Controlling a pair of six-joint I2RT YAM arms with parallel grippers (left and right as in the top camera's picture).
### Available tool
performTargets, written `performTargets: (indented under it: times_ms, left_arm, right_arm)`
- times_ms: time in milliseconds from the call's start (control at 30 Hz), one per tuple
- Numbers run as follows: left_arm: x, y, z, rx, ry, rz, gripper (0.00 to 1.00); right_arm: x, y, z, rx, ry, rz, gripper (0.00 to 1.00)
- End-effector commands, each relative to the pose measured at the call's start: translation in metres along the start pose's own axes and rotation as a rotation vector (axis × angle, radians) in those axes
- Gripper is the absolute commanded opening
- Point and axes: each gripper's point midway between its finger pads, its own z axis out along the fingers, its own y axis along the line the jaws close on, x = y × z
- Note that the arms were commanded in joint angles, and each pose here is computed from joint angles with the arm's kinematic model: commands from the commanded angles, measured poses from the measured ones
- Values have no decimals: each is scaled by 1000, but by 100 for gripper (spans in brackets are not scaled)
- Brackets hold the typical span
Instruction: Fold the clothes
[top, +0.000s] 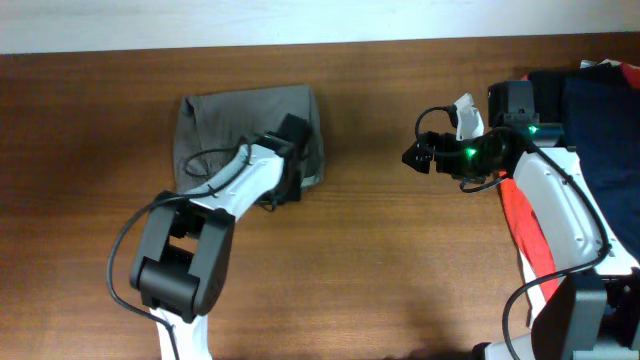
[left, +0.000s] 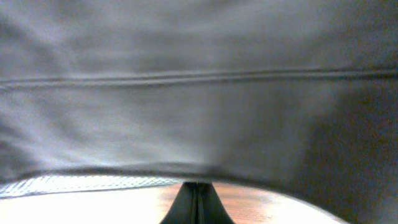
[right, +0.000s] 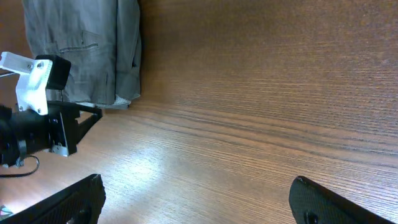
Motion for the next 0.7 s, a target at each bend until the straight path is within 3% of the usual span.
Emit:
performTargets:
  times_ms: [0,67,133,167,267,300,333,367,400,500,667]
  left_arm:
    - [4,40,1,-65,49,-24,0]
    - [-9,30,-29,102,-2,-79,0]
    - [-36,16,-73,241,-153,-96,0]
    - [-50,18,-88,249,-236,-112,0]
    - [-56,47,-81,197,-230,-255,0]
    - [-59,64,-78,187,-229,-296,11]
    - [-61,77,-76,181,-229,-291,33]
    - [-59,88,-72,207,-212,-182,86]
    - [-55,92,-70,208,-195,-156,99]
    - [-42,124,-59,92,-150,-171,99]
    - [-38,126,-39,78,-127,-177,99]
  right_arm:
    - [-2,-1,-2,8,-10,-8,98]
    - [-2,-1,-2,8,-10,-8,98]
    - [-3,-1,-2,9,-10,-8,98]
    - [-3,-1,-2,9,-10,-8,98]
    - [-2,-1,-2,8,-10,-8,98]
    - [-2,-1,-2,8,-10,-8,98]
    - [-2,-1,-2,8,-10,-8,98]
    - [-2,-1,-2,8,-10,-8,98]
    - [-2,-1,-2,8,-10,-8,98]
    - [-3,-1,-2,9,-10,-8,98]
    - [-3,-1,-2,9,-10,-8,98]
